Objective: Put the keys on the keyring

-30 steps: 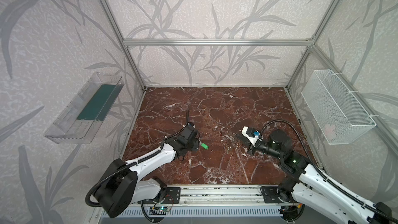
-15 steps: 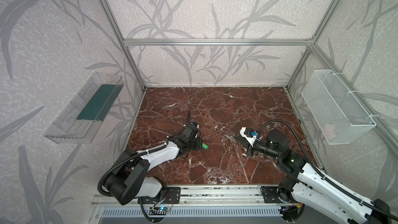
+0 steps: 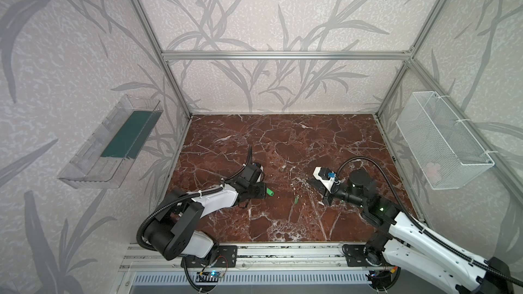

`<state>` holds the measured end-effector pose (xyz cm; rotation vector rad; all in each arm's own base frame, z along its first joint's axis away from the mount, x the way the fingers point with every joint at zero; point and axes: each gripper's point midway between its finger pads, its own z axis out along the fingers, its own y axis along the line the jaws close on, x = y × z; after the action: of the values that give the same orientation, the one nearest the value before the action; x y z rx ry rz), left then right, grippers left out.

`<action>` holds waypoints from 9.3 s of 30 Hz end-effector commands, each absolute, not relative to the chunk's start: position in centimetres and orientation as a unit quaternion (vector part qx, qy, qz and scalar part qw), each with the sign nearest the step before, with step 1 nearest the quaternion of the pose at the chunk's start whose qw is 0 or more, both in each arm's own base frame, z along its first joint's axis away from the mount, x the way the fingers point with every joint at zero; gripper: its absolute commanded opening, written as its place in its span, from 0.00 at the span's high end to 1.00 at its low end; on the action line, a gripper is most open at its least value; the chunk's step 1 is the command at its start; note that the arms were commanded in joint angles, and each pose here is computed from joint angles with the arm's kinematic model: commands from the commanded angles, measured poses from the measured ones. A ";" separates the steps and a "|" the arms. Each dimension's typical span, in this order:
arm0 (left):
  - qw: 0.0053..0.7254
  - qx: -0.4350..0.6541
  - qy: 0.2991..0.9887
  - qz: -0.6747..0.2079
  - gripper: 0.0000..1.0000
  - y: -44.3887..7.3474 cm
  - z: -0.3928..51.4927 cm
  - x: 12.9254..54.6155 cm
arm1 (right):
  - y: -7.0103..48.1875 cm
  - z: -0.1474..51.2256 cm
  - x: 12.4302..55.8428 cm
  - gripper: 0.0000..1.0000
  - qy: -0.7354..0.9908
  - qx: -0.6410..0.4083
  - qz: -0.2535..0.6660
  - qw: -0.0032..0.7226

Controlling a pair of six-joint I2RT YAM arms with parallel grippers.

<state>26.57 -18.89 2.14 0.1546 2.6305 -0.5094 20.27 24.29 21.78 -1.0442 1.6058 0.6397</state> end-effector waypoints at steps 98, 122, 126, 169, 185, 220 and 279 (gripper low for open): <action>0.385 0.504 0.675 -0.375 1.00 -32.5 29.8 17.8 | 25.2 29.3 16.9 1.00 0.483 -0.542 0.196 0.660; 0.374 0.498 0.674 -0.397 1.00 -32.4 30.2 17.3 | 25.1 28.3 16.4 1.00 0.469 -0.566 0.183 0.653; 0.367 0.489 0.681 -0.403 1.00 -32.3 30.0 17.6 | 25.1 28.4 16.0 1.00 0.459 -0.571 0.184 0.655; 0.296 0.460 0.689 -0.475 0.78 -32.8 27.9 18.2 | 25.4 30.4 15.5 1.00 0.431 -0.506 0.248 0.705; 0.487 0.546 0.565 -0.381 0.68 -30.6 31.5 17.1 | 26.1 29.7 15.5 1.00 0.443 -0.511 0.273 0.685; 0.392 0.630 0.574 -0.346 1.00 -32.8 30.2 15.8 | 25.8 28.8 16.7 0.87 0.494 -0.503 0.261 0.659; 0.480 0.572 0.597 -0.293 0.69 -31.8 32.2 17.1 | 26.3 30.0 15.8 1.00 0.509 -0.456 0.355 0.638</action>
<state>17.03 -31.33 29.91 1.5038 1.5482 -0.6118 15.92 26.36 28.12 -1.0957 1.2317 0.7816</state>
